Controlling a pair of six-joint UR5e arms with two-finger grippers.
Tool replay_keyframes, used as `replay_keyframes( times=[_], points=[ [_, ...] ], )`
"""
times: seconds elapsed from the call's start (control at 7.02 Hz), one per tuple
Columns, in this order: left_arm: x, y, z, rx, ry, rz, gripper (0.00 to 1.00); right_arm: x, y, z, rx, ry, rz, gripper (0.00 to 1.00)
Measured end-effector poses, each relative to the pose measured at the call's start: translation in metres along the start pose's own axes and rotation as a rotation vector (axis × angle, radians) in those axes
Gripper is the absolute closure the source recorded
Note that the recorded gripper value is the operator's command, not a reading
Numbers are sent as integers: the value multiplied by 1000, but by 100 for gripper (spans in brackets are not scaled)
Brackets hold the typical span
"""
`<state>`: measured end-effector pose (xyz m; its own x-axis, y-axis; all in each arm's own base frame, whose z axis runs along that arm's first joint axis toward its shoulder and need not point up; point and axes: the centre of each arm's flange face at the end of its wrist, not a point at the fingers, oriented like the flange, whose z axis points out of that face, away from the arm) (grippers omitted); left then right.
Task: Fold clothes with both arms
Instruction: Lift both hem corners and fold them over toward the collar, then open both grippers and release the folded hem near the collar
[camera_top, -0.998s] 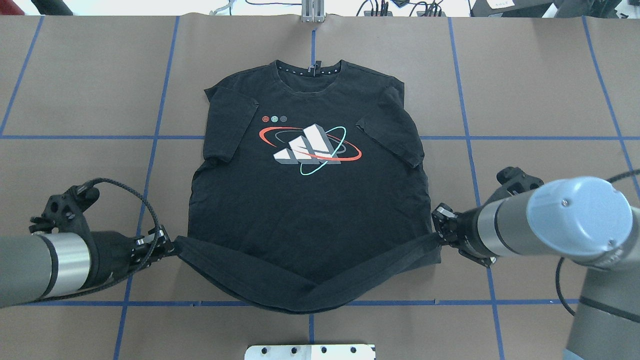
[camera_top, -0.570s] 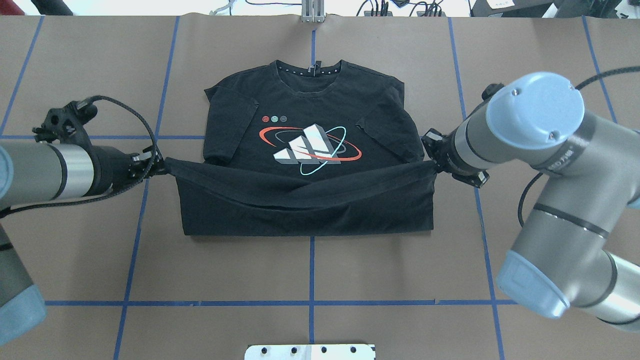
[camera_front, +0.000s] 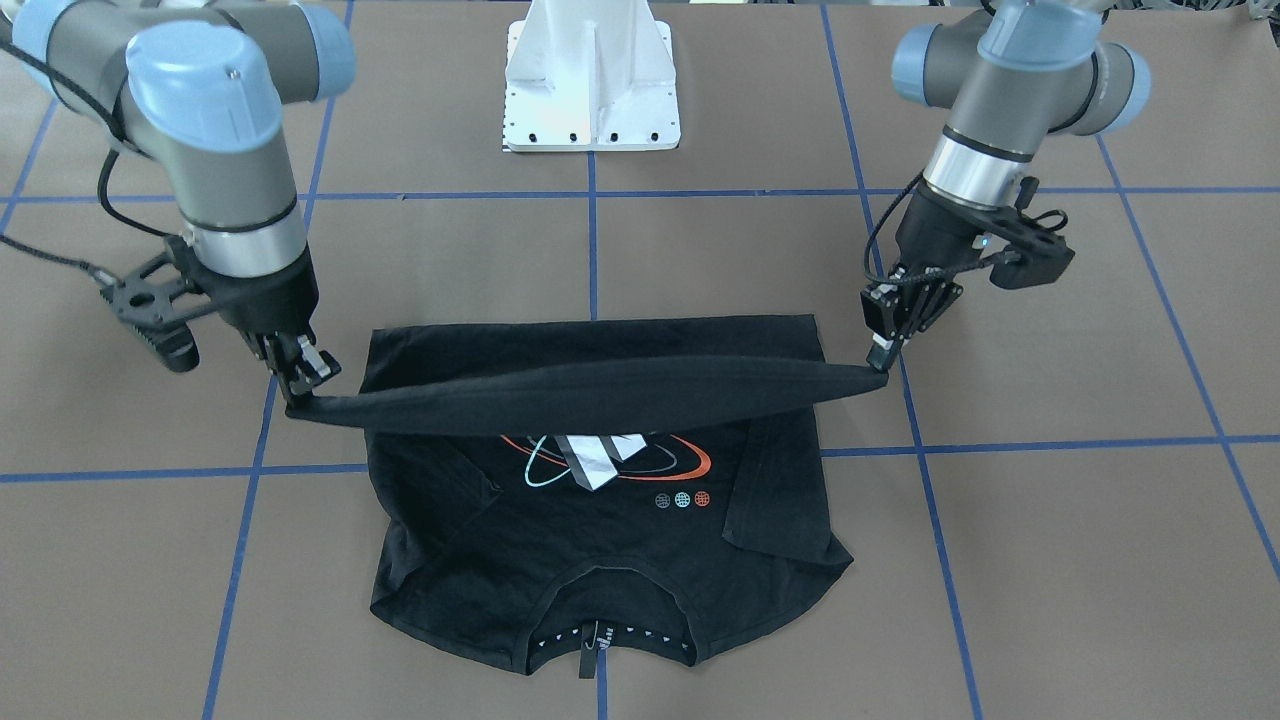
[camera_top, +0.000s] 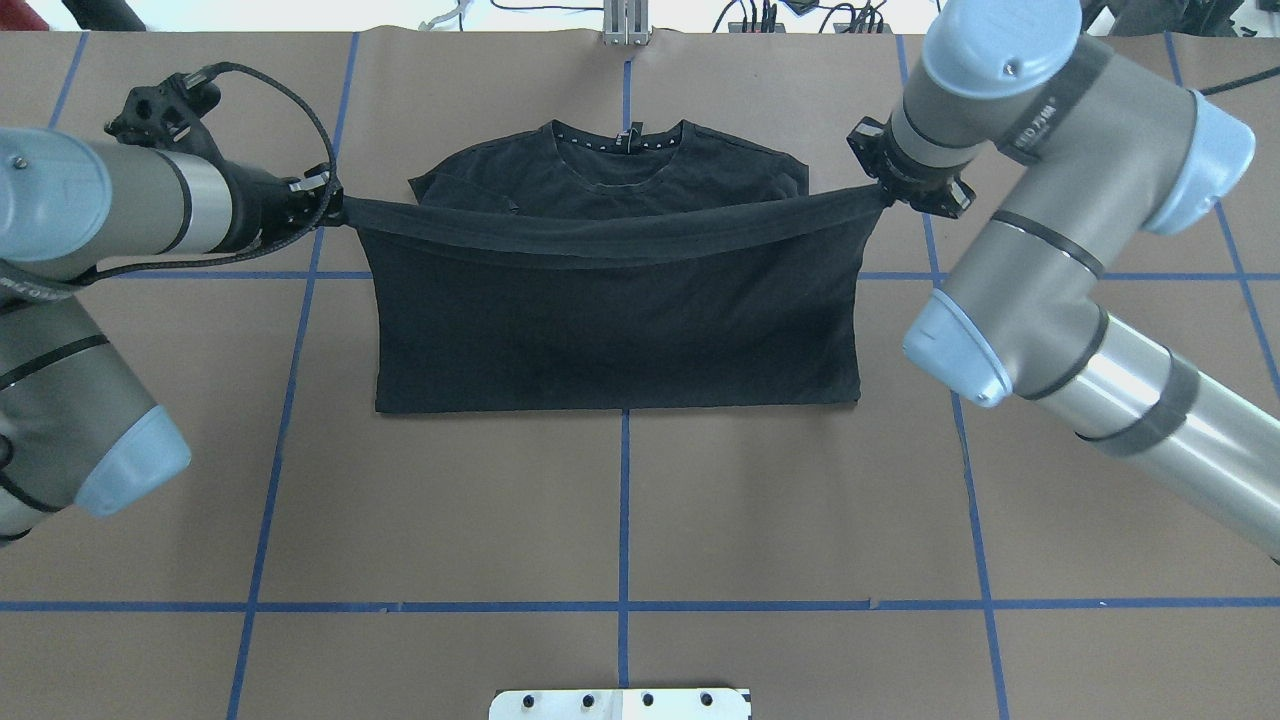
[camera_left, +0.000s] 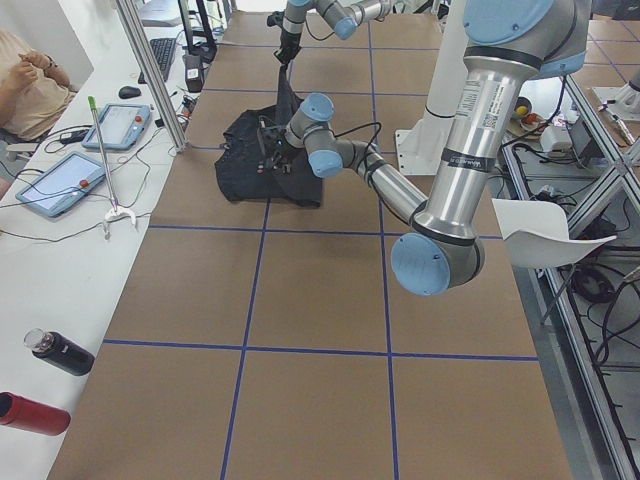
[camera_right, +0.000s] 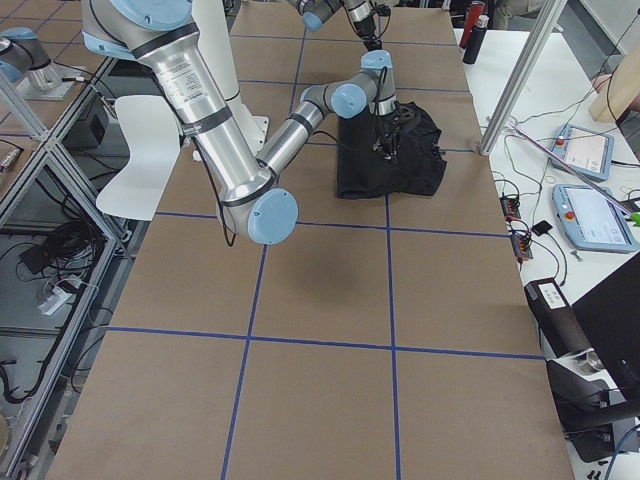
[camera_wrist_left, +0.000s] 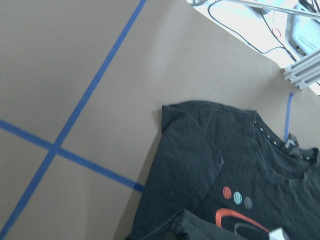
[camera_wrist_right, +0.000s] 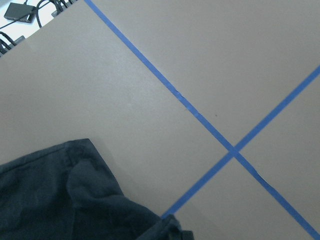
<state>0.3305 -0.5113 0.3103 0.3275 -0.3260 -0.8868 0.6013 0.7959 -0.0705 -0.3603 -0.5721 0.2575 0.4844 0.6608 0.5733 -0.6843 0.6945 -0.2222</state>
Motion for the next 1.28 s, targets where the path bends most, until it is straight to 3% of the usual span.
replay_keyframes(
  times=[0.29, 0.57, 1.0, 1.14, 1.28],
  points=[
    [14, -25, 51, 27, -27, 3, 100, -44, -19, 49, 13, -23, -11, 100],
    [6, -45, 113, 63, -2, 5, 100, -63, -32, 100, 36, -31, -25, 100],
    [-5, -61, 150, 124, -1, 2, 100, -65, -42, 135, 74, -17, -54, 100],
    [-10, -63, 155, 132, -4, 2, 94, -65, -43, 139, 84, -11, -60, 81],
    [-14, -64, 159, 136, -6, 1, 75, -67, -43, 139, 89, -11, -63, 47]
  ],
)
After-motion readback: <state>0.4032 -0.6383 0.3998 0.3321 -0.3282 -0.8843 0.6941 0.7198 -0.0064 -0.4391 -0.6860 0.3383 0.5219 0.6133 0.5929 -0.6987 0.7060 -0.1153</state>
